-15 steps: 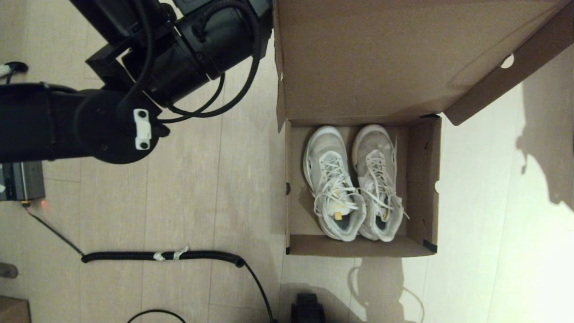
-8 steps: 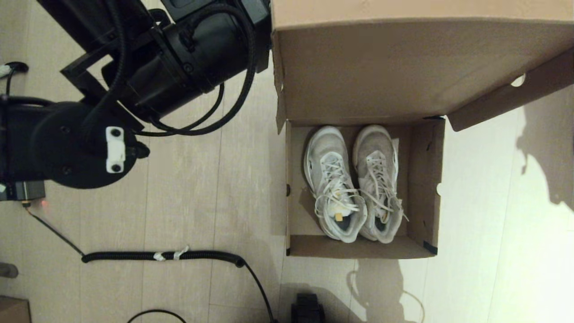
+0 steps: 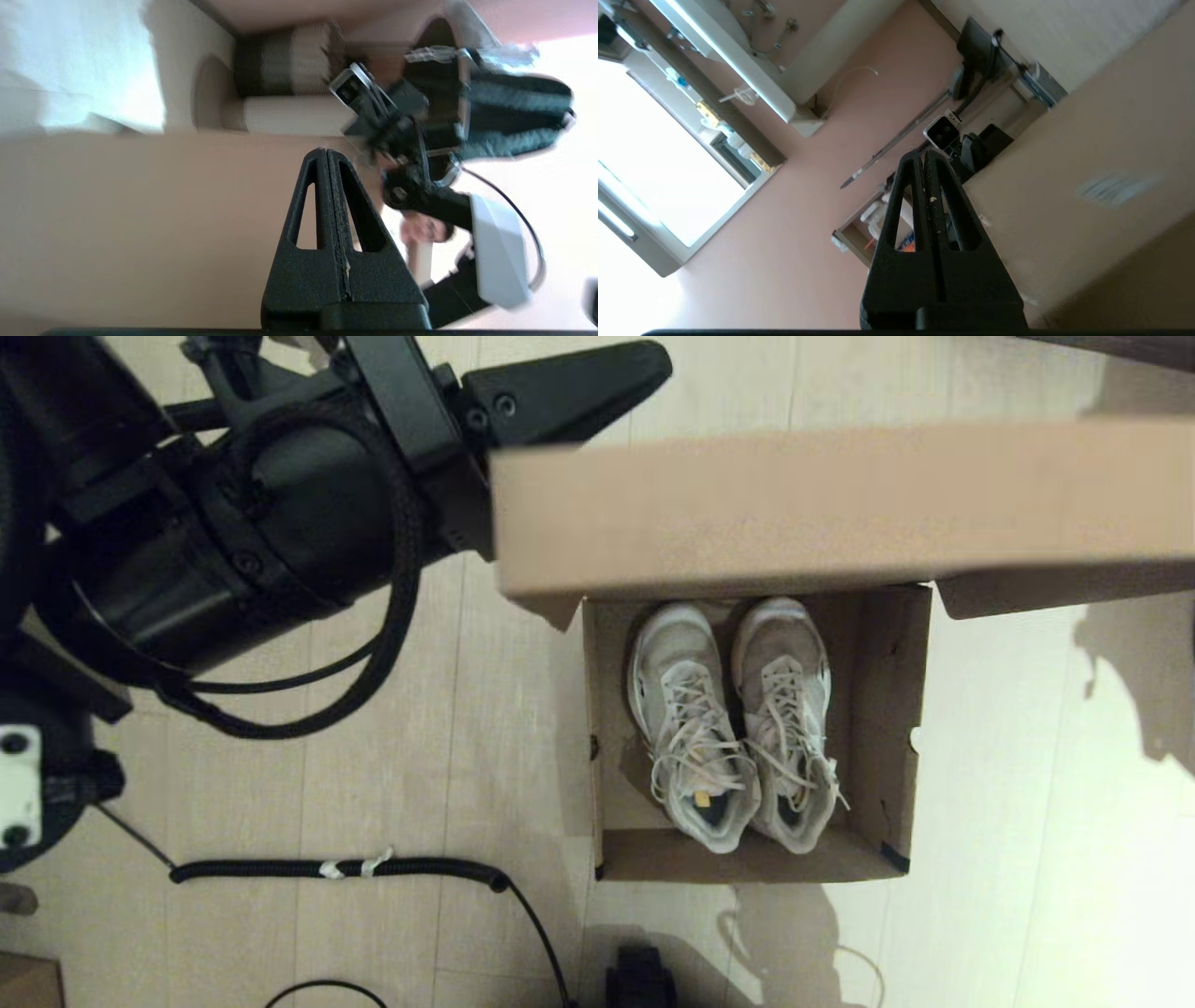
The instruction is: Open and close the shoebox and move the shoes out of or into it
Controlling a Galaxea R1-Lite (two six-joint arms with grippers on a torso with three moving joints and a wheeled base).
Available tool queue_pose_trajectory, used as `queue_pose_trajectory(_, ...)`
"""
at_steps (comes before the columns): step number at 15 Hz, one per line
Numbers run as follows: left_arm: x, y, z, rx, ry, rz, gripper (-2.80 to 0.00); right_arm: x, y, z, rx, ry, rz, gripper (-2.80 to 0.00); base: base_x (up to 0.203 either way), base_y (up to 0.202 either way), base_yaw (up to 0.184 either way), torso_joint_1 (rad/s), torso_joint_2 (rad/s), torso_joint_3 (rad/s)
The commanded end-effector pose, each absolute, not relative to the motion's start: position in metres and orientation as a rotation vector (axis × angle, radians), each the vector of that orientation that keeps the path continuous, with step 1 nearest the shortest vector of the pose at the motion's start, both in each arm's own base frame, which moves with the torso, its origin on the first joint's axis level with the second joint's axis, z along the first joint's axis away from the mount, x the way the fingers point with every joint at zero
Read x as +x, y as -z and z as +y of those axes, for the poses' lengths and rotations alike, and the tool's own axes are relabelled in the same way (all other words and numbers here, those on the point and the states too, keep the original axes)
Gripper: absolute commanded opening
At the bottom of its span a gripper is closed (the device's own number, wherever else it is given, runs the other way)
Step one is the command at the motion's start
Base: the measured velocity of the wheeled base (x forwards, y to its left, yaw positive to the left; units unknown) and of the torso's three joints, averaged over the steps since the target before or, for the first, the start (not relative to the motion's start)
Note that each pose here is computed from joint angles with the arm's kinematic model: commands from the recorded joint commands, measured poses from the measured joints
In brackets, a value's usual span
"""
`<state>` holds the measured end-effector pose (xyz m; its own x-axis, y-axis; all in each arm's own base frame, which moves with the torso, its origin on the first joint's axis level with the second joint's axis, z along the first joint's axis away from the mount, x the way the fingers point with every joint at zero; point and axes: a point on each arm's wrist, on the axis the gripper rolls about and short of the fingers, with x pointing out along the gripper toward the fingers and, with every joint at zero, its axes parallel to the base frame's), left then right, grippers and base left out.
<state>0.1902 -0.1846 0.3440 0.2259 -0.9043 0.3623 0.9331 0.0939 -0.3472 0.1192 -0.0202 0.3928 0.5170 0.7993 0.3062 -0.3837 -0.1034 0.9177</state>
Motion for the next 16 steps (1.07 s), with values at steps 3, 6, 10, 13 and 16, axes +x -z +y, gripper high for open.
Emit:
queue_pose_trajectory(3,0.182,-0.345,-0.177,-0.57,1.369,-0.07,-2.8,0.117,-0.39,-0.019,1.304,-1.049,0.398,-2.8,0.0,0.0,0.0,0.0,0.0,0.0)
queue_pose_trajectory(6,0.185,-0.336,-0.183,-0.567,1.374,-0.033,-2.8,0.12,-0.39,-0.02,1.292,-1.049,0.423,-2.8,0.0,0.0,0.0,0.0,0.0,0.0)
queue_pose_trajectory(10,0.181,-0.331,-0.184,-0.567,1.377,-0.01,-2.8,0.116,-0.398,-0.02,1.241,-1.056,0.415,-2.8,0.0,0.0,0.0,0.0,0.0,0.0)
queue_pose_trajectory(13,0.186,-0.329,-0.157,-0.508,1.26,-0.017,-2.8,0.122,-0.393,-0.031,1.05,-1.011,0.285,-2.8,0.0,0.0,0.0,0.0,0.0,0.0)
queue_pose_trajectory(16,0.196,-0.311,-0.144,-0.393,1.08,-0.025,-2.8,0.138,-0.344,-0.04,0.906,-0.934,0.182,-2.8,0.0,0.0,0.0,0.0,0.0,0.0)
